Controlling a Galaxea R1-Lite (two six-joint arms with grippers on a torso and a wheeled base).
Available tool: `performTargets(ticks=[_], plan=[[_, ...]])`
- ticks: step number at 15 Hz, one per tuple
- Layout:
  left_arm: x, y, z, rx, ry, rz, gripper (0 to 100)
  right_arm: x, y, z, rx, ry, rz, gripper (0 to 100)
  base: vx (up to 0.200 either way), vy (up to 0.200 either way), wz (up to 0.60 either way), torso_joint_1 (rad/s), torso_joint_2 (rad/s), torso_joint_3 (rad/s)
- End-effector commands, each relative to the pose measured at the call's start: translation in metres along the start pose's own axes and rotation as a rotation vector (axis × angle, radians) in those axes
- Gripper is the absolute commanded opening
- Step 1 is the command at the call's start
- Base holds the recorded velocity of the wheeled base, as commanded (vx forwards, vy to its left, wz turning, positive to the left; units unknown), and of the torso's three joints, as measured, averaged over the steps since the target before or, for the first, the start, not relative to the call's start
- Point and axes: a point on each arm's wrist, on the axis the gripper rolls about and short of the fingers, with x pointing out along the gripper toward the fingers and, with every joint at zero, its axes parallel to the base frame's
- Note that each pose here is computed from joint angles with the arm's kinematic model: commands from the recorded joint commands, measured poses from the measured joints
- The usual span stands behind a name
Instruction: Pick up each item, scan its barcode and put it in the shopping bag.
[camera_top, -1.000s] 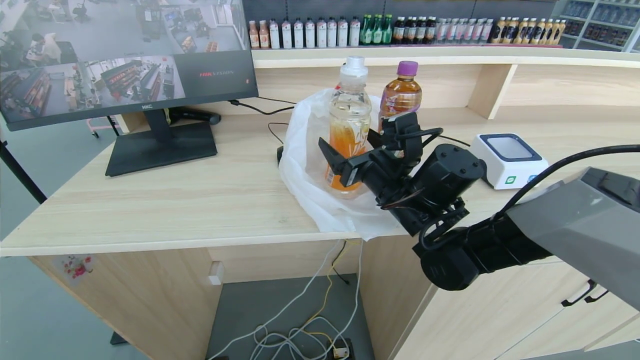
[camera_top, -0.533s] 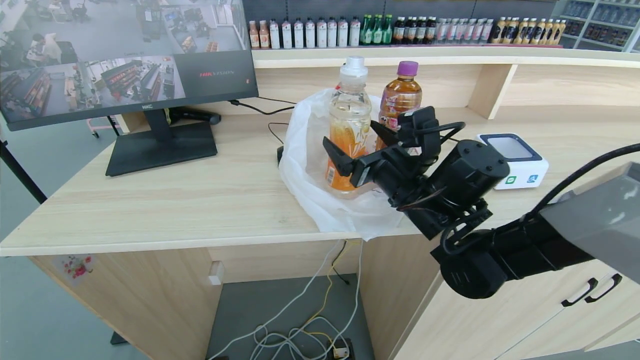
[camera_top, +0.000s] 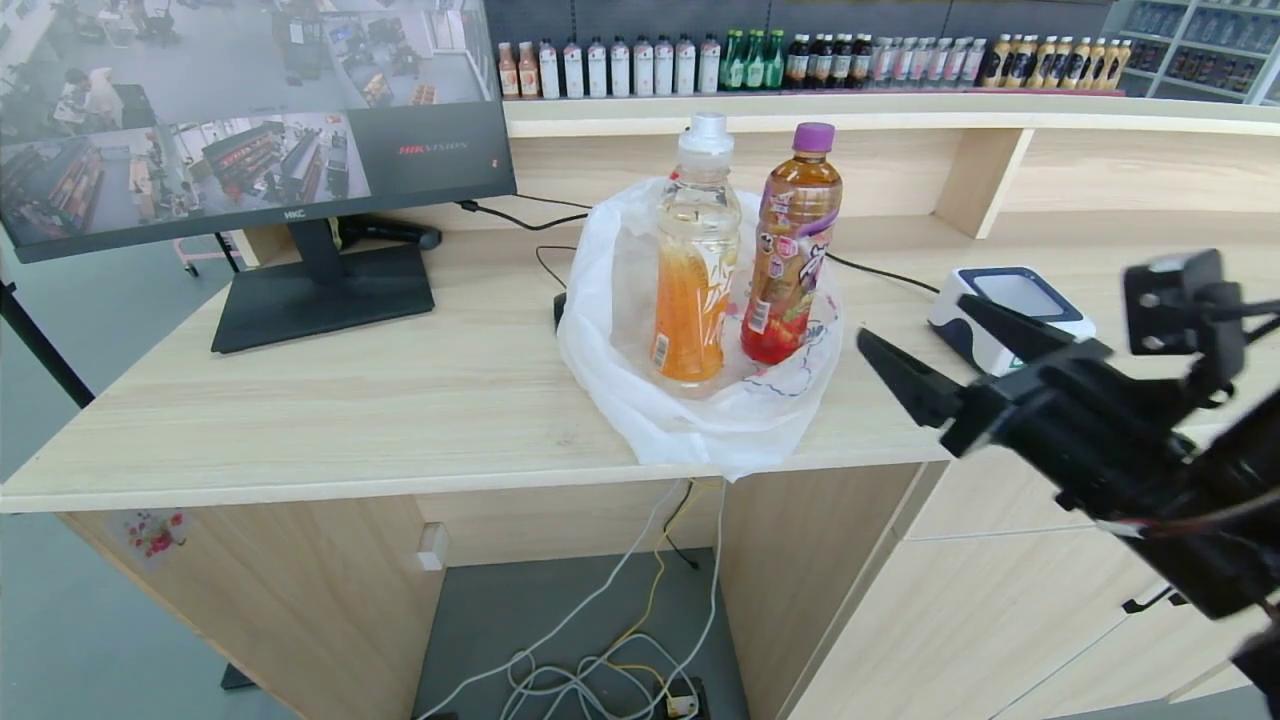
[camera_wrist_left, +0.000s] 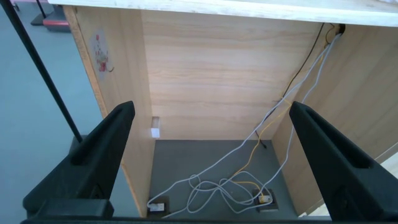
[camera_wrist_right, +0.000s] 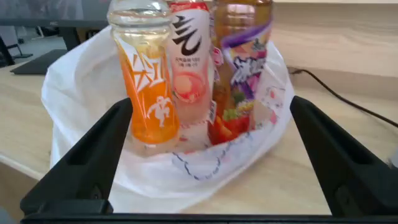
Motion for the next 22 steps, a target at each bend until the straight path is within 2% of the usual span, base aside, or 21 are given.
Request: performTargets(ticks=[1,2,3,5,7,8,9,12,14,16,21,22], plan=[[0.0,0.0,0.0,0.0,0.0,0.002,100,-0.097,-0.021,0.013,-0.045,-0.004,-0.154,100,0.0,0.0,0.0,0.0,0.0,0.0],[0.0,0.0,0.0,0.0,0.0,0.002,100,-0.121,-0.021,0.005,-0.05,0.031,-0.184,100,0.0,0.0,0.0,0.0,0.0,0.0],[0.0,0.0,0.0,0.0,0.0,0.0,100,-0.13,-0.021,0.007,-0.058,0.028,-0.203,100,0.0,0.0,0.0,0.0,0.0,0.0],[0.0,0.0,0.0,0.0,0.0,0.0,100,-0.138,-0.021,0.011,-0.063,0.02,-0.218,100,0.0,0.0,0.0,0.0,0.0,0.0],[0.0,0.0,0.0,0.0,0.0,0.002,100,-0.149,-0.017,0.008,-0.055,0.079,-0.202,100,0.0,0.0,0.0,0.0,0.0,0.0],[0.0,0.0,0.0,0.0,0.0,0.002,100,-0.149,-0.017,0.008,-0.055,0.079,-0.202,100,0.0,0.0,0.0,0.0,0.0,0.0],[0.0,0.0,0.0,0.002,0.0,0.002,100,-0.171,-0.011,-0.001,-0.031,0.199,-0.17,100,0.0,0.0,0.0,0.0,0.0,0.0],[0.0,0.0,0.0,0.0,0.0,0.0,100,-0.215,0.002,-0.021,-0.058,0.363,-0.077,100,0.0,0.0,0.0,0.0,0.0,0.0],[0.0,0.0,0.0,0.002,0.0,-0.002,100,-0.242,0.006,-0.035,-0.072,0.432,-0.062,100,0.0,0.0,0.0,0.0,0.0,0.0],[0.0,0.0,0.0,0.002,0.0,-0.002,100,-0.266,0.01,-0.046,-0.067,0.435,-0.054,100,0.0,0.0,0.0,0.0,0.0,0.0],[0.0,0.0,0.0,0.0,0.0,-0.002,100,-0.268,0.01,-0.049,0.008,0.419,-0.101,100,0.0,0.0,0.0,0.0,0.0,0.0],[0.0,0.0,0.0,0.002,0.0,0.0,100,-0.268,0.01,-0.049,0.02,0.425,-0.142,100,0.0,0.0,0.0,0.0,0.0,0.0]])
